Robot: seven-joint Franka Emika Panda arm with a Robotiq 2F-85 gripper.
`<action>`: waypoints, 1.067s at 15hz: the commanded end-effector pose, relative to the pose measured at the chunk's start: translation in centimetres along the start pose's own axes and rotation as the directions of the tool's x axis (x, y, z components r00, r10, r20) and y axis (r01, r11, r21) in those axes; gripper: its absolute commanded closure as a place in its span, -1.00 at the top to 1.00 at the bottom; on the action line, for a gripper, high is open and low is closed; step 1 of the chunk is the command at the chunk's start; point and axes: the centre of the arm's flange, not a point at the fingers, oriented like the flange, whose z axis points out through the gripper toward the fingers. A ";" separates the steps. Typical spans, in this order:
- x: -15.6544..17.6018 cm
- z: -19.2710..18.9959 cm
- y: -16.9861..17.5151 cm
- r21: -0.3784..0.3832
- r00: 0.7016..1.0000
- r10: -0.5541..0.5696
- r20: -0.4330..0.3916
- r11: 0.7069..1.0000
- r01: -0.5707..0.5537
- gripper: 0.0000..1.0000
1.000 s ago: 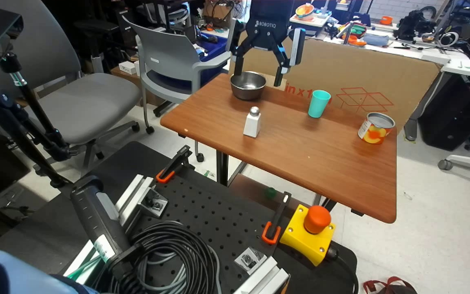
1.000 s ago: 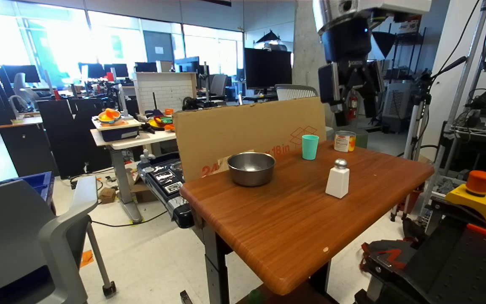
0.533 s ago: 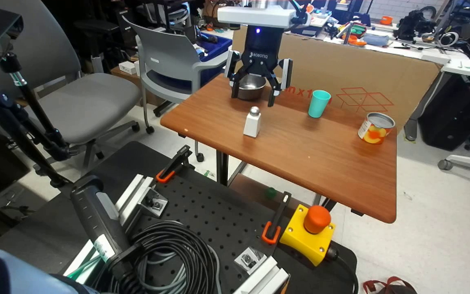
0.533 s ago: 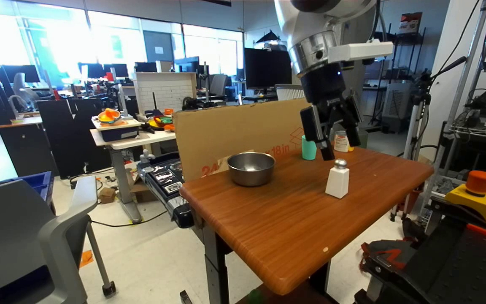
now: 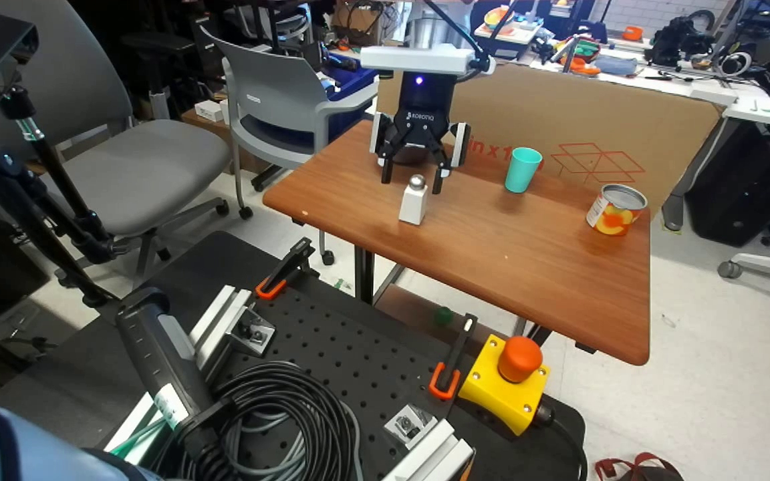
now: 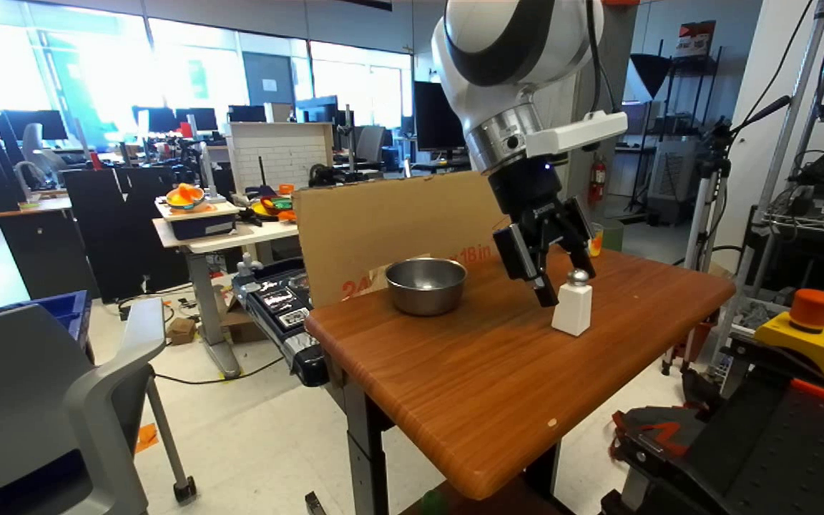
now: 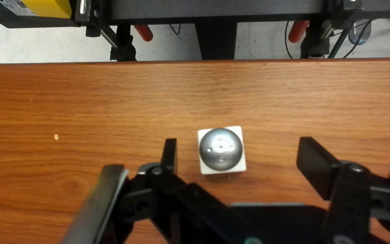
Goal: Put the shaker in the pot
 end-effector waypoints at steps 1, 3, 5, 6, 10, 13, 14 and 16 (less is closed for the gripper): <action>2.2 -0.5 0.0 -0.016 0.995 0.022 0.093 1.000 -0.021 0.16; 2.4 -0.5 0.3 -0.005 0.988 0.035 0.149 0.999 -0.034 -0.15; 2.4 -0.8 0.6 0.003 0.981 0.045 0.187 0.999 -0.046 -0.47; 2.3 -1.2 0.6 0.007 0.979 0.046 0.198 0.999 -0.049 -0.59; 1.9 -4.6 0.5 0.005 0.990 0.035 0.133 0.999 -0.036 -0.83; 2.8 -8.4 -0.2 -0.017 0.999 0.014 0.036 1.000 -0.013 -0.83; 3.2 -9.7 -0.5 -0.019 1.000 0.010 0.021 1.000 -0.010 -0.83; 4.4 -12.5 -1.2 -0.011 1.000 0.015 0.008 1.000 -0.015 -0.83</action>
